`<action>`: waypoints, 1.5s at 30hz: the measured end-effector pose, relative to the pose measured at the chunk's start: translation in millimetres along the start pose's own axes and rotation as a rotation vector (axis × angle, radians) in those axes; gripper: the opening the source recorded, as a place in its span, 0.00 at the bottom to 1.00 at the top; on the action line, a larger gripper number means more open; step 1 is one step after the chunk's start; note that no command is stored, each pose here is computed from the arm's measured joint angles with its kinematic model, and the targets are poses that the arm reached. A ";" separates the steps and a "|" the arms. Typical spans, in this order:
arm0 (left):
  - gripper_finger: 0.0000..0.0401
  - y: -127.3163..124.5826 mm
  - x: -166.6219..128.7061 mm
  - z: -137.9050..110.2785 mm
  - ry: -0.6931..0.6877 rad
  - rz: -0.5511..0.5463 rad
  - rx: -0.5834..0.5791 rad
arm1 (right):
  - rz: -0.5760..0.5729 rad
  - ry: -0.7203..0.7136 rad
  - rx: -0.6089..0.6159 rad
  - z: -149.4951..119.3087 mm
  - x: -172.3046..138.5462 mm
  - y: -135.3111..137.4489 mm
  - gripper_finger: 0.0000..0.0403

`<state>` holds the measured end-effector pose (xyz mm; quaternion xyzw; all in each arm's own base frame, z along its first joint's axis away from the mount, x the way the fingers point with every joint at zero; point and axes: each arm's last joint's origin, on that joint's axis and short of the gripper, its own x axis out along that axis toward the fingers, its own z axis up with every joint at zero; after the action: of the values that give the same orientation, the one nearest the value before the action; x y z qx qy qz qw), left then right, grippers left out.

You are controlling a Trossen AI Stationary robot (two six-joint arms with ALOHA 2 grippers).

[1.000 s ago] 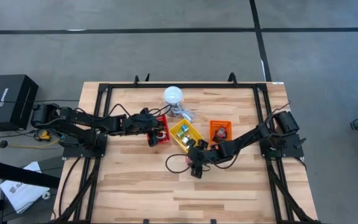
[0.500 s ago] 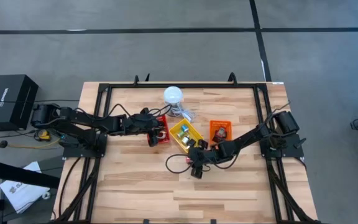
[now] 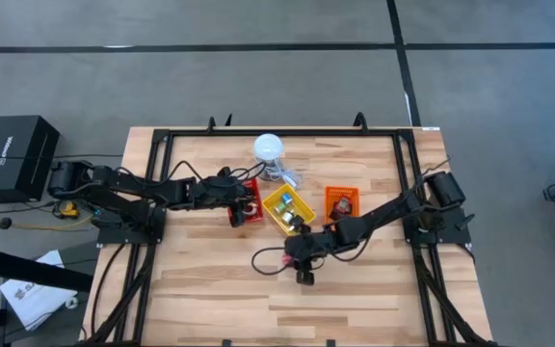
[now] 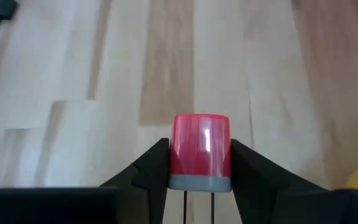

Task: Pick & Place Office items
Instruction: Put the pink charger adapter into the yellow basket

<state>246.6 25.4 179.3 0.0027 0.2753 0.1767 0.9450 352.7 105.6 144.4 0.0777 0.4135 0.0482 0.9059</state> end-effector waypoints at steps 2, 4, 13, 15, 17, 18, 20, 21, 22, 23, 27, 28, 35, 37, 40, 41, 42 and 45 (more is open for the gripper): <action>0.35 0.0 0.0 0.1 -0.001 0.000 0.000 | -0.002 0.000 -0.062 13.4 -8.0 3.7 0.32; 0.35 0.0 0.0 0.2 -0.002 0.000 -0.001 | -0.035 0.000 -0.116 30.0 -15.9 4.7 0.32; 0.35 0.0 0.0 0.5 -0.005 -0.001 -0.004 | -0.292 0.053 -0.167 65.6 -40.0 -24.3 0.36; 0.35 0.0 0.0 0.5 -0.005 -0.001 -0.004 | -0.320 0.079 -0.134 63.1 -31.7 -37.8 0.35; 0.35 0.0 0.0 0.6 -0.006 0.000 -0.005 | -0.351 0.144 -0.087 55.1 -23.4 -51.7 0.34; 0.35 0.0 0.0 0.5 -0.005 -0.001 -0.005 | -0.362 0.147 -0.064 54.9 -20.8 -57.4 0.33; 0.35 0.0 0.0 0.6 -0.006 0.000 -0.005 | -0.382 0.158 -0.020 54.6 -17.0 -67.8 0.34; 0.35 -0.1 0.0 0.6 -0.006 -0.001 -0.005 | -0.390 0.162 0.001 53.8 -14.2 -72.5 0.34; 0.35 0.0 0.1 0.5 -0.006 0.000 -0.005 | -0.400 0.178 0.019 51.3 -11.1 -76.9 0.35; 0.35 0.0 0.0 0.6 -0.006 -0.001 -0.005 | -0.407 0.192 0.034 49.0 -7.3 -80.8 0.36; 0.35 0.0 0.1 0.4 -0.005 0.000 -0.005 | -0.421 0.189 0.097 49.1 -5.5 -88.7 0.42; 0.35 0.0 0.1 0.4 -0.005 -0.001 -0.005 | -0.423 0.185 0.102 49.7 -5.7 -89.8 0.43; 0.35 0.0 0.1 0.3 -0.005 -0.001 -0.005 | -0.420 0.189 0.067 51.0 -8.9 -89.6 0.50; 0.35 0.0 0.1 0.4 -0.006 0.000 -0.005 | -0.420 0.209 0.029 49.8 -9.2 -89.8 0.53; 0.35 0.0 0.1 0.2 -0.005 0.000 -0.005 | -0.440 0.264 -0.006 47.8 -12.1 -92.3 0.56; 0.35 0.1 0.1 0.2 -0.005 0.000 -0.005 | -0.461 0.283 -0.002 48.3 -14.3 -93.6 0.57; 0.35 0.0 0.1 0.2 -0.005 0.000 -0.004 | -0.489 0.288 0.013 50.4 -16.6 -94.7 0.57; 0.35 0.0 0.0 0.2 -0.005 -0.001 -0.004 | -0.564 0.293 0.057 54.3 -22.1 -100.6 0.58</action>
<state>246.7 25.4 179.4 0.0010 0.2726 0.1771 0.9457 381.7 -2.1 177.7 -0.0225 0.5461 -0.2055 0.8118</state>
